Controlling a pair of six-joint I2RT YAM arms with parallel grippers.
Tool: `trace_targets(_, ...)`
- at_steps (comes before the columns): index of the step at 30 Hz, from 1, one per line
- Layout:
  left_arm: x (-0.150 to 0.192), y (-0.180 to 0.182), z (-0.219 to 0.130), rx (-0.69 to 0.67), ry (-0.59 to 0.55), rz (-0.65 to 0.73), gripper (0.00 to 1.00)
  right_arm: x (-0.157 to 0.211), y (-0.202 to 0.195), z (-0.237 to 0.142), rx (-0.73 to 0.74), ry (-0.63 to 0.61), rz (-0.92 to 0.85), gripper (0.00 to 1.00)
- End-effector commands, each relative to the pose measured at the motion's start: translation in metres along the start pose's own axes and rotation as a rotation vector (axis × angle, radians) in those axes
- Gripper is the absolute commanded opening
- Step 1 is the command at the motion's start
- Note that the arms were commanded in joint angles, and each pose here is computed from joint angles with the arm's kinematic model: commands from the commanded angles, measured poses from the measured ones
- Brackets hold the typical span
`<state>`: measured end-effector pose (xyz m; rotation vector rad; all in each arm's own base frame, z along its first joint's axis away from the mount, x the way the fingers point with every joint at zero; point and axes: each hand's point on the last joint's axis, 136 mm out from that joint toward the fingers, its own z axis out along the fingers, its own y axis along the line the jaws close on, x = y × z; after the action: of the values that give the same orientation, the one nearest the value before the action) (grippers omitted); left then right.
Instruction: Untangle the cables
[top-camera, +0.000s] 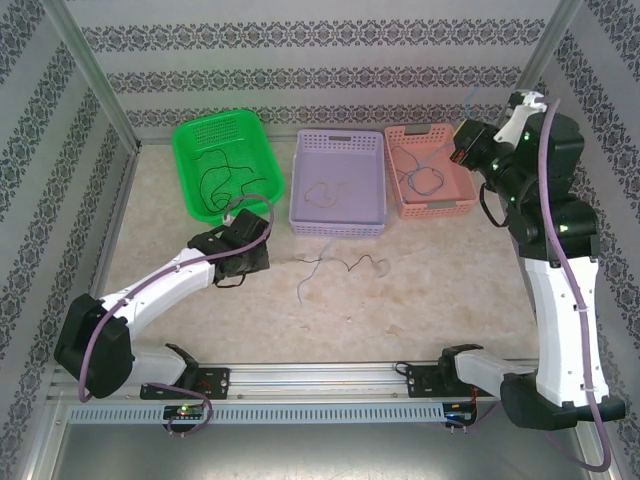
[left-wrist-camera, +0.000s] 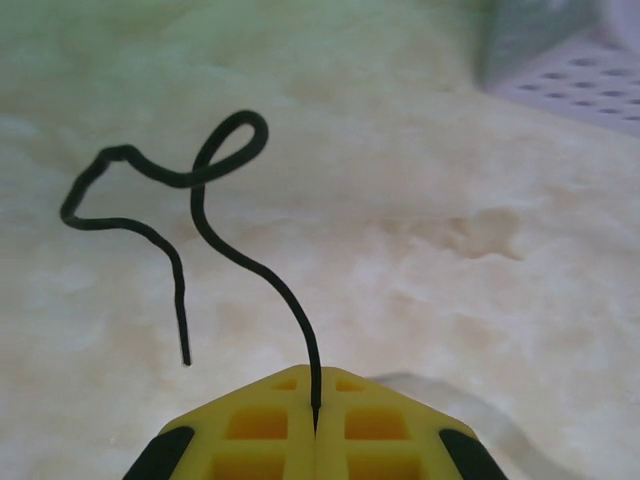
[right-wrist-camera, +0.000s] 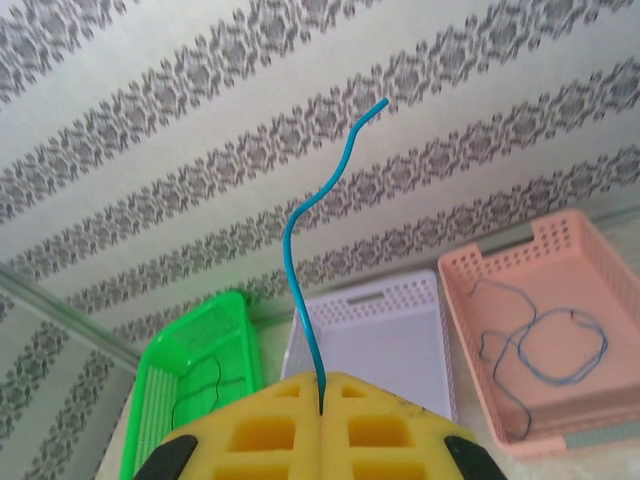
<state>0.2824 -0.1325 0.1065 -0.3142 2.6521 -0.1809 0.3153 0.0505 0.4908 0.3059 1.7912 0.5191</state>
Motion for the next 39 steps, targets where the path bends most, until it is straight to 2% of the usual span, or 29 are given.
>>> trace_targets(1,0.008,0.039,-0.002,-0.139,0.023,-0.031,0.0,-0.033,0.002,-0.007,0.032,-0.111,-0.031,0.0)
trace_targets(6,0.005,0.056,0.004,-0.179,0.031,-0.072,0.0,-0.063,0.018,-0.017,-0.003,-0.194,-0.047,0.0)
trace_targets(12,-0.012,0.046,0.009,-0.157,0.023,-0.104,0.0,-0.089,0.039,-0.026,-0.064,-0.255,-0.088,0.0)
trace_targets(13,-0.016,0.042,0.008,-0.142,0.019,-0.109,0.05,-0.091,0.039,-0.026,-0.058,-0.264,-0.1,0.0)
trace_targets(16,-0.032,0.024,-0.003,-0.071,-0.02,-0.126,0.34,-0.098,0.039,-0.028,-0.043,-0.291,-0.149,0.0)
trace_targets(18,-0.047,0.009,-0.02,0.001,-0.076,-0.126,0.49,-0.102,0.04,-0.026,-0.043,-0.306,-0.181,0.0)
trace_targets(20,-0.062,-0.008,-0.039,0.073,-0.132,-0.112,0.59,-0.104,0.041,-0.023,-0.046,-0.313,-0.199,0.0)
trace_targets(22,-0.075,-0.022,-0.059,0.131,-0.178,-0.094,0.64,-0.107,0.044,-0.02,-0.064,-0.319,-0.213,0.0)
trace_targets(26,-0.097,-0.051,-0.101,0.248,-0.263,-0.058,0.66,-0.104,0.06,-0.01,-0.166,-0.305,-0.231,0.0)
trace_targets(32,-0.123,-0.098,-0.155,0.476,-0.388,-0.005,0.65,-0.103,0.084,0.001,-0.304,-0.298,-0.253,0.0)
trace_targets(39,-0.127,-0.121,-0.169,0.569,-0.379,0.029,0.62,-0.125,0.09,0.023,-0.312,-0.346,-0.279,0.0)
